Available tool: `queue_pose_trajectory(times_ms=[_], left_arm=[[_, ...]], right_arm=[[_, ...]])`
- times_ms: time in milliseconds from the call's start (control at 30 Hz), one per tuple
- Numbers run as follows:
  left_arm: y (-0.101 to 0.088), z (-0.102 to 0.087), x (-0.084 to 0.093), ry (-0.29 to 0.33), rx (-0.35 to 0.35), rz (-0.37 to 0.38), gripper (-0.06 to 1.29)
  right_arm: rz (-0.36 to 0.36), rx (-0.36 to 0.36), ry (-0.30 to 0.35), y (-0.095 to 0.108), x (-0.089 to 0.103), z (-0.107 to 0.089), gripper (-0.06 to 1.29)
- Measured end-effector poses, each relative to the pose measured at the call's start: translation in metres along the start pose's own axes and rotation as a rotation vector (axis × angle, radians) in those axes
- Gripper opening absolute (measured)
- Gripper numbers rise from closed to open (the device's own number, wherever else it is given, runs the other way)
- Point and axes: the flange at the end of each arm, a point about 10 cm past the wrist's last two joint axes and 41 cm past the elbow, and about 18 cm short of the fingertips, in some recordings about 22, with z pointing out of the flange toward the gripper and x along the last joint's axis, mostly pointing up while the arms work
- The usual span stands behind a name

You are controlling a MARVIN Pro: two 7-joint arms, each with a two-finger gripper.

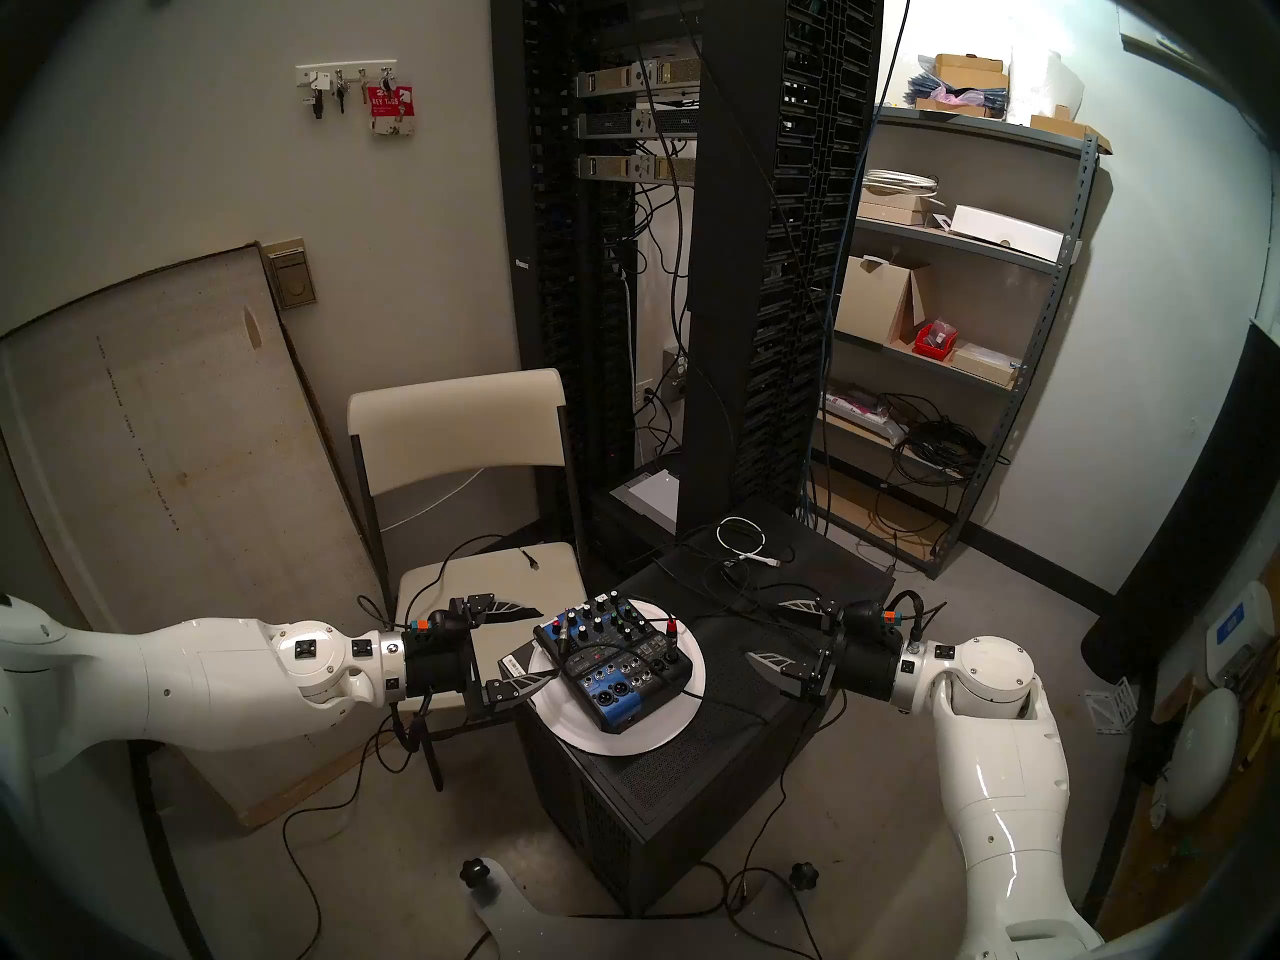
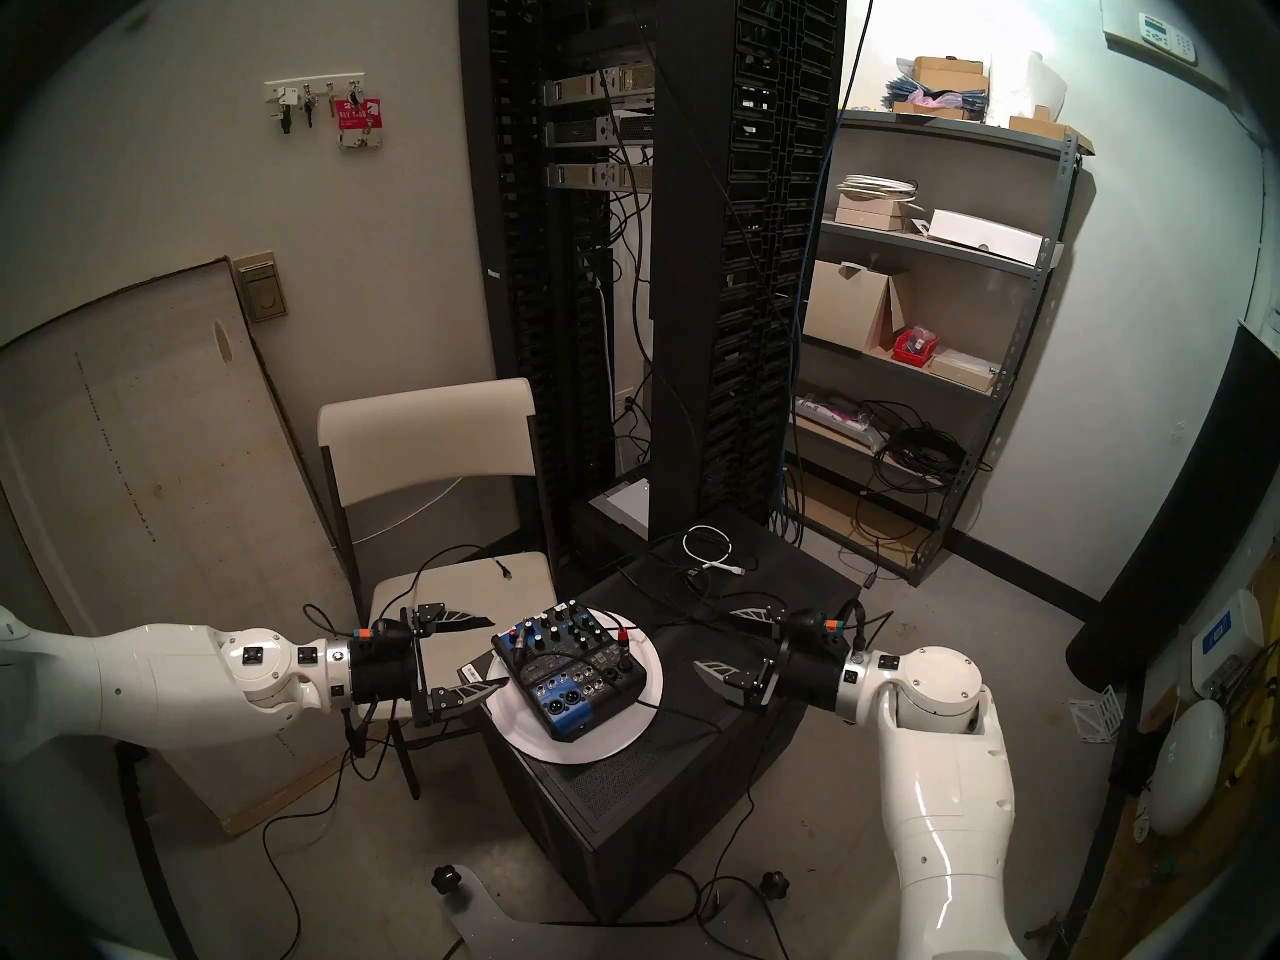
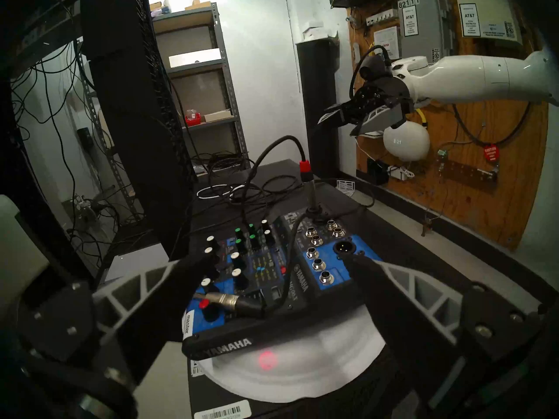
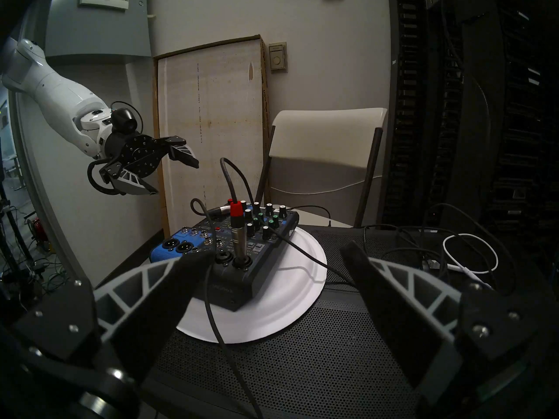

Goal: Insert aux cable

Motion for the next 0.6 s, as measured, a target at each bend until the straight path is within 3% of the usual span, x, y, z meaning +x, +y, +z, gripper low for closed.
queue_pose_trajectory(times_ms=[467,600], left_arm=[[-0.002,0.015,-0.004,-0.017,-0.013,0.042,1.20],[-0.003,0.018,-0.005,-0.023,-0.013,0.046,1.14]], right_arm=[[0.001,0.000,-0.001,0.000,0.000,0.000,1.20],[0.001,0.000,-0.001,0.000,-0.001,0.000,1.20]])
